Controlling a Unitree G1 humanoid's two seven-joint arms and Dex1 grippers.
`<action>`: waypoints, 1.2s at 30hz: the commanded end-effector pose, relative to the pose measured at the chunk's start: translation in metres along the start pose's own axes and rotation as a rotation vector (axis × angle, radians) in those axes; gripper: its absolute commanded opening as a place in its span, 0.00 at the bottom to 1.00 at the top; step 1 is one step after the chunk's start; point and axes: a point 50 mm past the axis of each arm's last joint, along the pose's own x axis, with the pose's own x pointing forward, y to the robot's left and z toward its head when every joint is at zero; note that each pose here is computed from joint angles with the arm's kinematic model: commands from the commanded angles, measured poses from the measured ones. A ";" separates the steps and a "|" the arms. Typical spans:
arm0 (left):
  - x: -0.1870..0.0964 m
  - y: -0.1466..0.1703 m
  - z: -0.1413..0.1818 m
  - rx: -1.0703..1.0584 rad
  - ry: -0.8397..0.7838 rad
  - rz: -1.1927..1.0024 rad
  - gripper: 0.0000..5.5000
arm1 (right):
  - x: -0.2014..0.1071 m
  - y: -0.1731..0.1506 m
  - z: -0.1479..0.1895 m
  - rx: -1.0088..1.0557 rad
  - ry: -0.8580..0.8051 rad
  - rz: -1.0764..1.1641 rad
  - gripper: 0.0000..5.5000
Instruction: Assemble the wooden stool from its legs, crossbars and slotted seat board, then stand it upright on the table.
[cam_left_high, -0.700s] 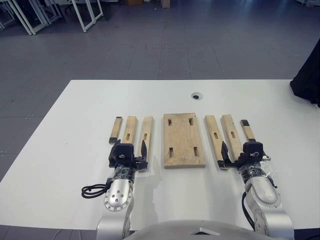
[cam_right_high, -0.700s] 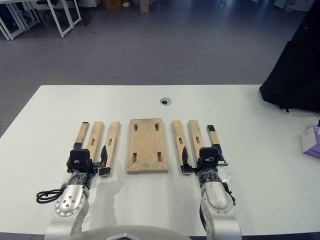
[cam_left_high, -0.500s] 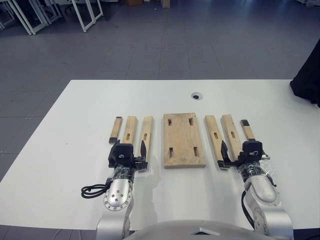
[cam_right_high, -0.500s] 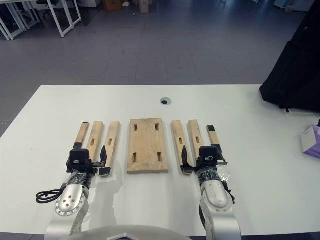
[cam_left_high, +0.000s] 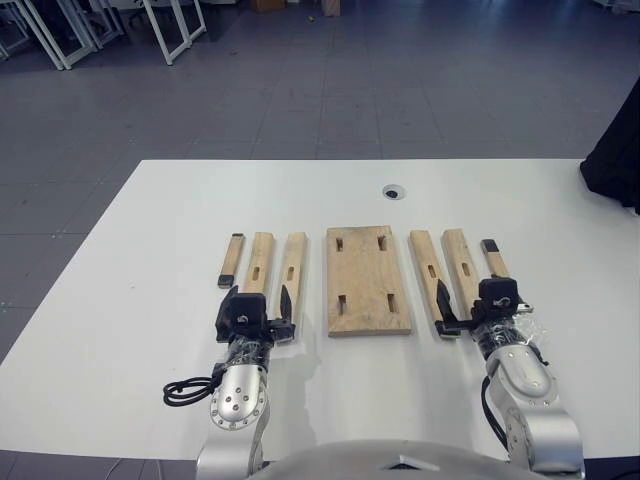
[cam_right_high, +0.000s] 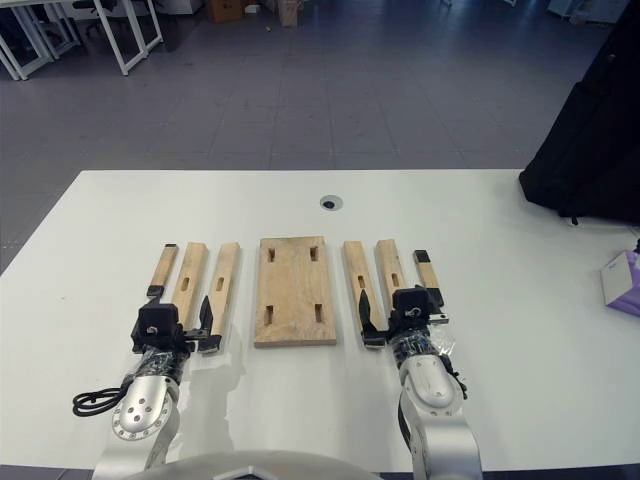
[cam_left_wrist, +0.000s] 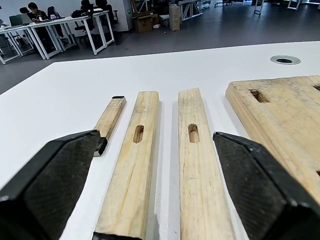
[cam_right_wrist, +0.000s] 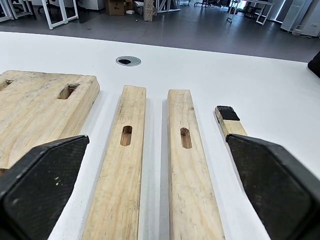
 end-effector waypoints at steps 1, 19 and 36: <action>0.001 0.001 0.005 0.000 -0.020 0.010 0.77 | 0.002 0.001 0.002 0.011 -0.006 0.007 0.92; -0.001 0.002 0.006 -0.004 -0.020 0.018 0.77 | 0.003 0.001 0.003 0.008 -0.007 0.007 0.92; -0.004 0.006 0.004 -0.011 -0.013 0.056 0.77 | 0.042 -0.051 0.039 -0.013 -0.113 0.009 0.92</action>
